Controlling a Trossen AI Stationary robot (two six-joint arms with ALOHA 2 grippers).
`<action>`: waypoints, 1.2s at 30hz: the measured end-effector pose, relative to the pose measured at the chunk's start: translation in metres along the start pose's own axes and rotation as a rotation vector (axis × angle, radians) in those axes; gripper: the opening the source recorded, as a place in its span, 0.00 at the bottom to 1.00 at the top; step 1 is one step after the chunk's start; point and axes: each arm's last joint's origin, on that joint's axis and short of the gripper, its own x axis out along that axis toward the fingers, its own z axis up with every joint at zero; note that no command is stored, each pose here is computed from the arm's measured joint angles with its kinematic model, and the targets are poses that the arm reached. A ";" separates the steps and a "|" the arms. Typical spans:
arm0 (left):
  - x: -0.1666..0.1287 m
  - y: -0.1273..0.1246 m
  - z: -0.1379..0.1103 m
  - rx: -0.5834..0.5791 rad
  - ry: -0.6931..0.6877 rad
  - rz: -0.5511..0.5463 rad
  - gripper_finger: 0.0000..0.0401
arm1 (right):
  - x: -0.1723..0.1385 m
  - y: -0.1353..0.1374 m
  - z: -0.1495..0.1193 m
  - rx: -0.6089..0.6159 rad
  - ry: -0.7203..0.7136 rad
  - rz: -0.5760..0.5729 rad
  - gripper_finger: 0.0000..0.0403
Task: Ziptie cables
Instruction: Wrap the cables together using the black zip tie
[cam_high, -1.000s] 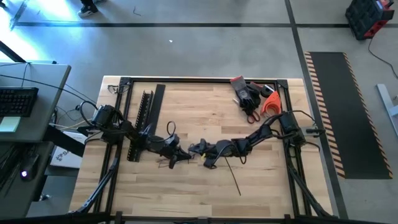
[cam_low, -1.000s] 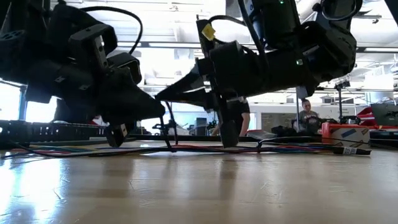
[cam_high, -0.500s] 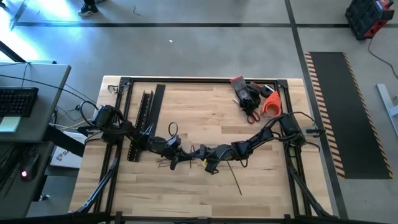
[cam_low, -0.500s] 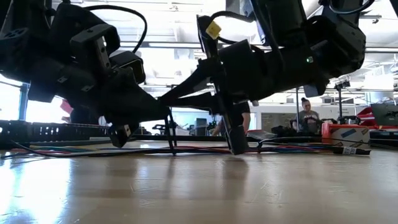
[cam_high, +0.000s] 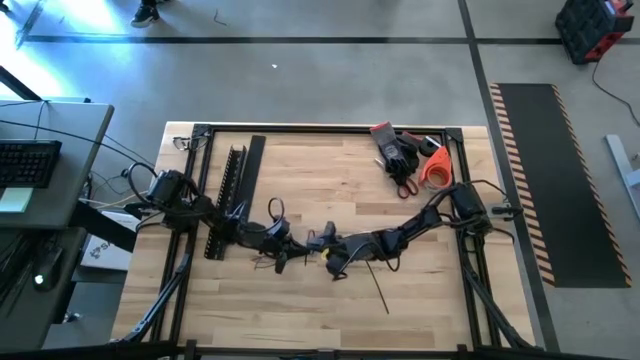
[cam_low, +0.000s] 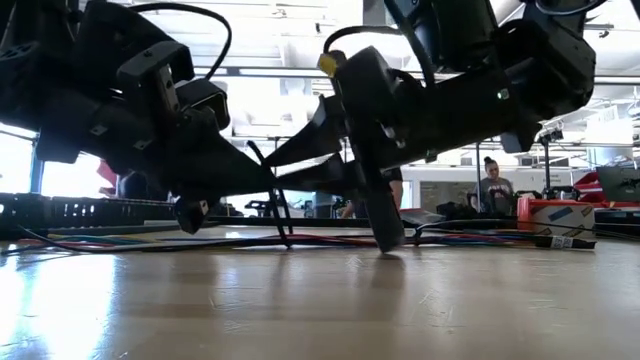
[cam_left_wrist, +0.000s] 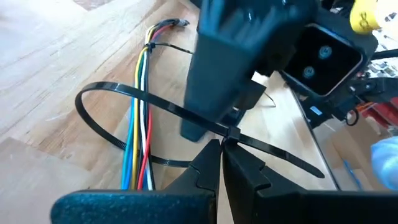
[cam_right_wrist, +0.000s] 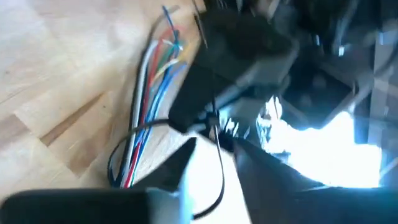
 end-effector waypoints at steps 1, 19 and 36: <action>0.000 -0.001 -0.001 0.006 -0.001 0.006 0.00 | -0.001 0.000 0.001 0.023 0.017 -0.005 0.27; 0.025 -0.035 -0.007 0.301 0.021 0.107 0.00 | -0.066 -0.022 0.034 1.187 0.250 0.369 0.58; 0.039 -0.032 0.006 0.422 0.040 0.212 0.00 | -0.044 0.005 0.089 1.356 0.333 0.020 0.52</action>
